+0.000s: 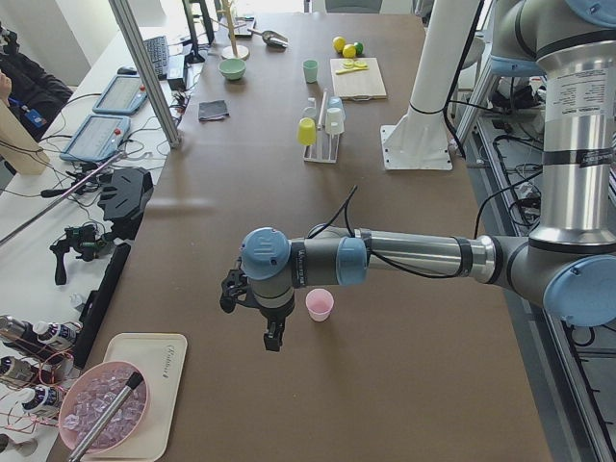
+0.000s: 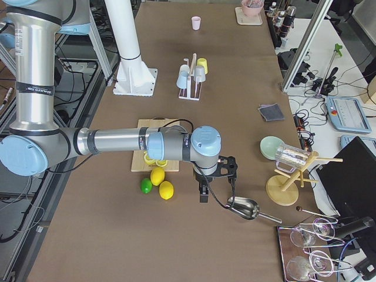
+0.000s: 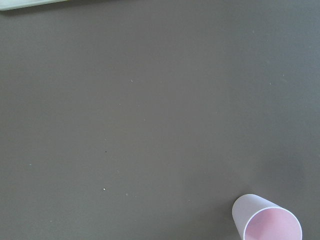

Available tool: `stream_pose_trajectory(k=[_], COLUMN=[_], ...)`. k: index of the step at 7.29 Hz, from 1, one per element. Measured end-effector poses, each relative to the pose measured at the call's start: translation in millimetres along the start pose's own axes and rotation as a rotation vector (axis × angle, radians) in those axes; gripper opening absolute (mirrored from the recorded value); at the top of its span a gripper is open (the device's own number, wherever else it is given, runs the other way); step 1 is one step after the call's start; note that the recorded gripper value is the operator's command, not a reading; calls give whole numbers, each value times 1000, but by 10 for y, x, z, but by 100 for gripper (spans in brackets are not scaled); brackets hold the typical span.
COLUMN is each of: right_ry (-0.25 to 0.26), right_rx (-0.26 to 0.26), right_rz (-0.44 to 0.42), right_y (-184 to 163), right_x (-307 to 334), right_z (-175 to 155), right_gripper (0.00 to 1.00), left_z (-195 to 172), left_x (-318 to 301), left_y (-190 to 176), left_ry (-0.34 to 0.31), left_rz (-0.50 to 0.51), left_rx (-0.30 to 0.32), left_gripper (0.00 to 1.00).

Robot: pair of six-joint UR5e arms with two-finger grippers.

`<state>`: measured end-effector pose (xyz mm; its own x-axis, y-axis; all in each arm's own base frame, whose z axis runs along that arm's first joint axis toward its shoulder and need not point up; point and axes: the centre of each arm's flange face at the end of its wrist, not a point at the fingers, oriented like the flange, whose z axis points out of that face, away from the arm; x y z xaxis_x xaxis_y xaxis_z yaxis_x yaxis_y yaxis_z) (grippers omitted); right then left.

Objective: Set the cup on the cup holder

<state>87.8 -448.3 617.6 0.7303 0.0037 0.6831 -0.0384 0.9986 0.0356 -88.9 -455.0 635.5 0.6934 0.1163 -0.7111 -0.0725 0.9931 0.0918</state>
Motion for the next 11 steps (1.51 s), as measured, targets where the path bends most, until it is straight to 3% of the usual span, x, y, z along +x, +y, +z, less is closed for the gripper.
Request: stream_pose_trajectory(k=[3, 7, 11], right_ry=[-1, 0, 0], right_rx=[-4, -5, -5], right_rz=[4, 6, 7], right_y=[3, 4, 4], right_x=[19, 25, 24], right_z=[21, 27, 26], right_gripper=[100, 100, 100], left_z=[9, -6, 155], left_x=[-18, 4, 295], left_y=[-31, -51, -215], left_ry=[-10, -10, -12], left_rz=[39, 50, 118], left_rx=[39, 47, 10], left_gripper=[98, 98, 98])
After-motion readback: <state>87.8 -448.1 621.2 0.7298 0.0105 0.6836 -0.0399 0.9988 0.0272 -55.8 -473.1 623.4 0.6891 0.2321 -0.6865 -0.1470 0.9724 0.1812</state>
